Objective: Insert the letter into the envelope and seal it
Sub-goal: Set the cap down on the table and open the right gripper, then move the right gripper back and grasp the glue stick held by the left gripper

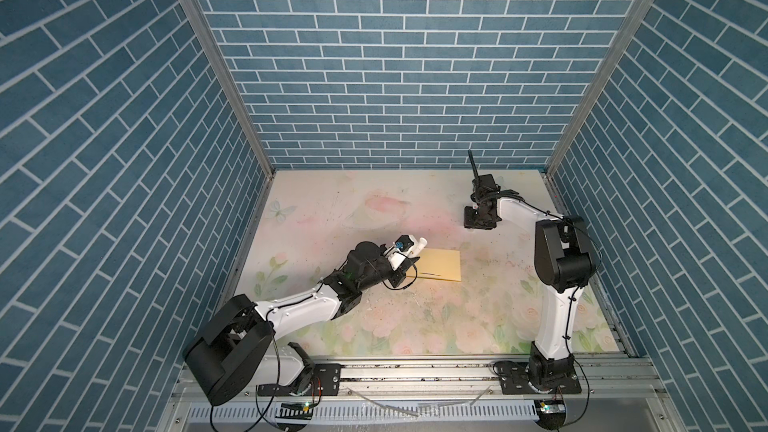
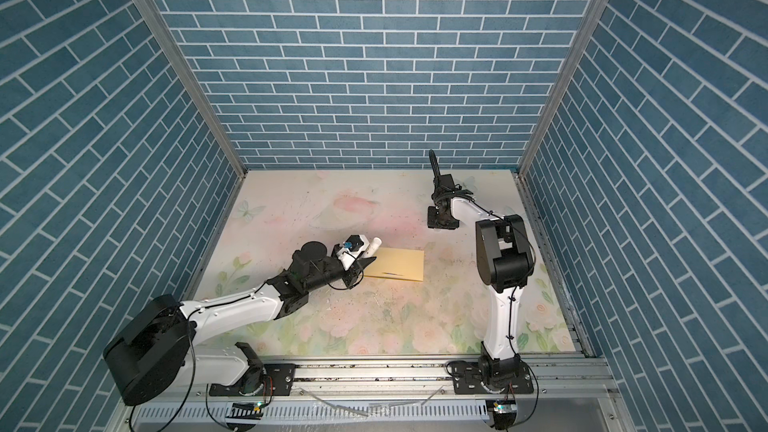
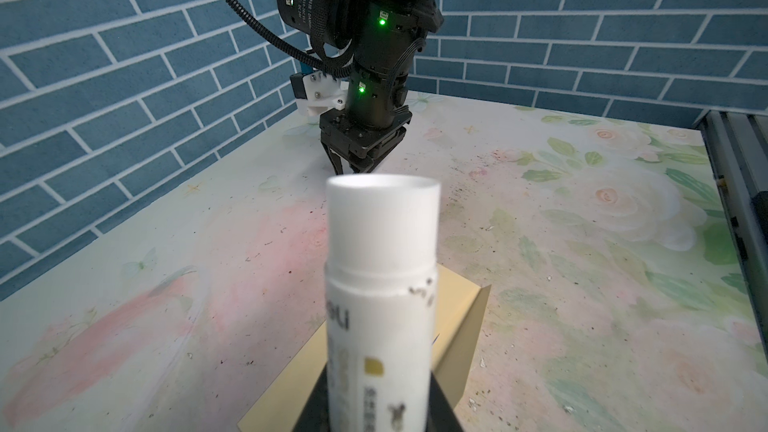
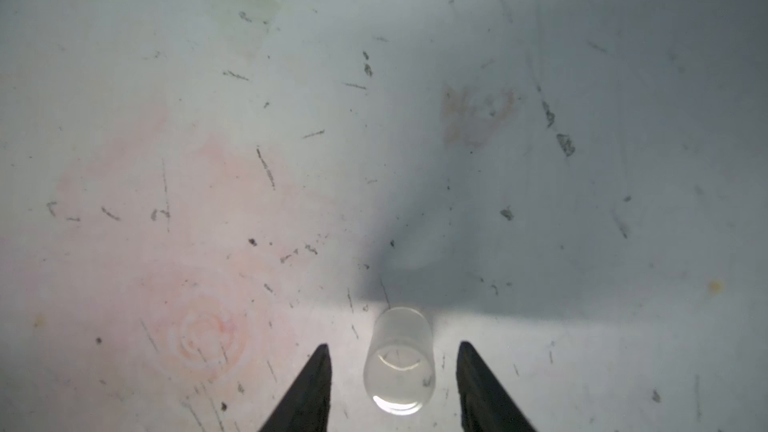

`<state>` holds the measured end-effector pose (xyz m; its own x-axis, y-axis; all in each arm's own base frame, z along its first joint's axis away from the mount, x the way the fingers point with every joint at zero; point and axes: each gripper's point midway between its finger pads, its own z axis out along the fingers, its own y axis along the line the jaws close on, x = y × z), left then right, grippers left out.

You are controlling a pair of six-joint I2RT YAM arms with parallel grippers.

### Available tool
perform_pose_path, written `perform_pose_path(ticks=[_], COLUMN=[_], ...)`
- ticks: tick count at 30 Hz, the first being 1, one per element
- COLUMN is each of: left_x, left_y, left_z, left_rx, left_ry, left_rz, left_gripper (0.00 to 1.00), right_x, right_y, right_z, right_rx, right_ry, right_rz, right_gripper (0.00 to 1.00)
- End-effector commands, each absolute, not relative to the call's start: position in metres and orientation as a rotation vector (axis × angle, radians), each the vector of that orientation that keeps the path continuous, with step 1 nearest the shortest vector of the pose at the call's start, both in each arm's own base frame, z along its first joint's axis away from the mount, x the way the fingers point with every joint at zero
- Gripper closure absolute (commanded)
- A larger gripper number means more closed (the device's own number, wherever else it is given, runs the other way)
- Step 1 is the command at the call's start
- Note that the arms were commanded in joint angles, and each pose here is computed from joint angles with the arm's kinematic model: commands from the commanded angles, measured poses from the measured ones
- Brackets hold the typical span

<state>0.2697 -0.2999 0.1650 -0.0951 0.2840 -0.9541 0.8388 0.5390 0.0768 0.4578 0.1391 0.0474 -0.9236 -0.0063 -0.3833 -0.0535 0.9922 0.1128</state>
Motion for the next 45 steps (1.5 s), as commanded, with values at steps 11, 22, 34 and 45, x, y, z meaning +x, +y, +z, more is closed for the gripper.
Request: perform_pose_path(ticks=[11,22,34,45], left_x=[0.290,0.283,0.282,0.281], left_y=[-0.301,-0.310,-0.307,-0.309], left_z=[0.216,0.244,0.254,0.253], left_rx=[0.574,0.465,0.432,0.446], left_ry=[1.625,1.533,1.504,1.511], left_rz=[-0.819,-0.943,-0.961,-0.963], left_gripper=[1.00,1.00,1.00,1.00], right_x=[0.361,0.277,0.261,0.261], right_y=[0.216,0.305,0.335,0.346], right_z=[0.255,0.310,0.298,0.294], right_rx=[-0.347,-0.597,-0.686,-0.712], right_ry=[2.079,1.806,1.814,1.820], right_rz=[0.882,1.164,1.218,1.233], right_gripper=[0.31,0.23,0.26,0.65])
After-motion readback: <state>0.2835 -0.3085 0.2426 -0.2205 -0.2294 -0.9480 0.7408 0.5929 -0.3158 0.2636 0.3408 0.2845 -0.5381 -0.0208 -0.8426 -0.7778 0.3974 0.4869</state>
